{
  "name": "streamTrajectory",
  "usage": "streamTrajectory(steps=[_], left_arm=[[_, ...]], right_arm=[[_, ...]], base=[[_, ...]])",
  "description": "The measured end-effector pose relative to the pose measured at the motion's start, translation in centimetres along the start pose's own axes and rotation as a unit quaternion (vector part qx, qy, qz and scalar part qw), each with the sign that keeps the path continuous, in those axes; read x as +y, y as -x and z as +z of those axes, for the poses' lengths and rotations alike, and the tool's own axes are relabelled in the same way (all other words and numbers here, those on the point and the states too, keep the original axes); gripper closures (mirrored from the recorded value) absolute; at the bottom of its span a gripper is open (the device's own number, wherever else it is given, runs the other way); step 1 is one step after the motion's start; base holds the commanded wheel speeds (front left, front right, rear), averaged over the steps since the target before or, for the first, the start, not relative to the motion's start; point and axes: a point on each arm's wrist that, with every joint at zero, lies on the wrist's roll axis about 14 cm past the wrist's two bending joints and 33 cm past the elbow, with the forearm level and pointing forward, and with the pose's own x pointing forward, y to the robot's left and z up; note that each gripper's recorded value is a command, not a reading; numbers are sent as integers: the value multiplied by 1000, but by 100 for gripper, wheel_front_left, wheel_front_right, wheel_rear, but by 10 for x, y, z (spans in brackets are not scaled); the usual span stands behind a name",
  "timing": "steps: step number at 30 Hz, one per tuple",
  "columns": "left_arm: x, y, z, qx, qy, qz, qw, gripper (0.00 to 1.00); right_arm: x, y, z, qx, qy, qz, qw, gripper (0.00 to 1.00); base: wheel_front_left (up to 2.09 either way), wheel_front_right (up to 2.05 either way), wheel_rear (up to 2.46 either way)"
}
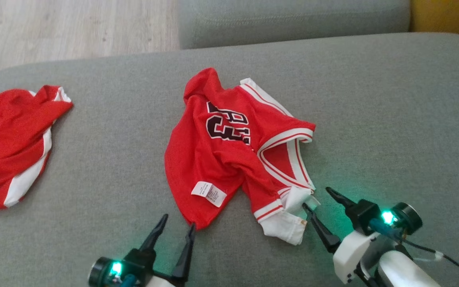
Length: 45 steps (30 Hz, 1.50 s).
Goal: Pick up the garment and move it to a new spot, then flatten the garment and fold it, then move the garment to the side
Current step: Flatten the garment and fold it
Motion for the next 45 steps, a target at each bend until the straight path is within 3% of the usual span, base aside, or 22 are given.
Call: streamTrajectory(steps=[15,34,45], left_arm=[[-9,-13,-31,53,4,-30,998,0],[-24,-29,-24,41,-1,-66,997,0],[-34,-36,-13,35,-8,-90,995,0]], right_arm=[[30,-22,-22,65,-24,78,995,0],[15,4,-30,69,-71,39,994,0],[20,5,-20,58,-82,42,994,0]], base=[[0,0,0],[0,0,0],[0,0,0]])
